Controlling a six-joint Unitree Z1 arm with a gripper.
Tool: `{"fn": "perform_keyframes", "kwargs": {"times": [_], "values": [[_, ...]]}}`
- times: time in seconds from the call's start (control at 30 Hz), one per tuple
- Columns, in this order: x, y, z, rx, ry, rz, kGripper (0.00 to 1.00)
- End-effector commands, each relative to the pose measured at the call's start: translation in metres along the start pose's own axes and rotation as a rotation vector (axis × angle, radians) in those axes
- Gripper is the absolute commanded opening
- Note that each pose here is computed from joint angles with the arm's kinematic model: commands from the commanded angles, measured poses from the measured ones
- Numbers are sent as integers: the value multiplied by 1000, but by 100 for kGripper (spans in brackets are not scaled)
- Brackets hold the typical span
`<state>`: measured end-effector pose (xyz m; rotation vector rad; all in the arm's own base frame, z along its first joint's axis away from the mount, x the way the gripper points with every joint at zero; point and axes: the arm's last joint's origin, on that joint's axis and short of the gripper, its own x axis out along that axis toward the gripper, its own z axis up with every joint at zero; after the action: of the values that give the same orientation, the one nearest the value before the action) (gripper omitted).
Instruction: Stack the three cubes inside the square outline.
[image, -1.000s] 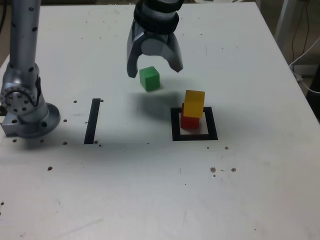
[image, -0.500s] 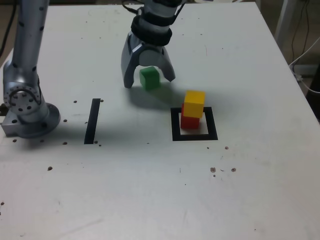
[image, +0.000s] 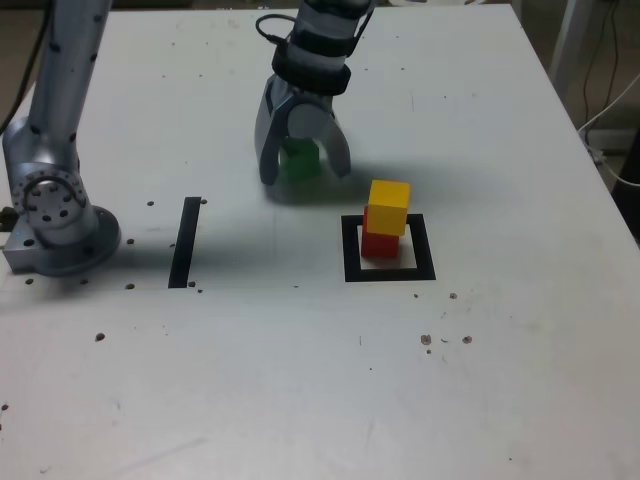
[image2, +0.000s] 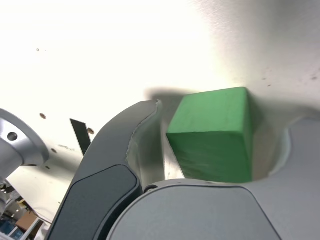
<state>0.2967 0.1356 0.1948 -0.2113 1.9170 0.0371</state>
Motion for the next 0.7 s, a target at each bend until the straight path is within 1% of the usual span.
{"fn": "perform_keyframes", "kwargs": {"times": [0.0,0.13,0.5,0.67], "values": [[1,0,1,3,-3,-1,34],[1,1,1,5,-9,2,28],[-2,0,-2,6,-17,4,28],[-7,-2,-6,6,-31,8,28]]}}
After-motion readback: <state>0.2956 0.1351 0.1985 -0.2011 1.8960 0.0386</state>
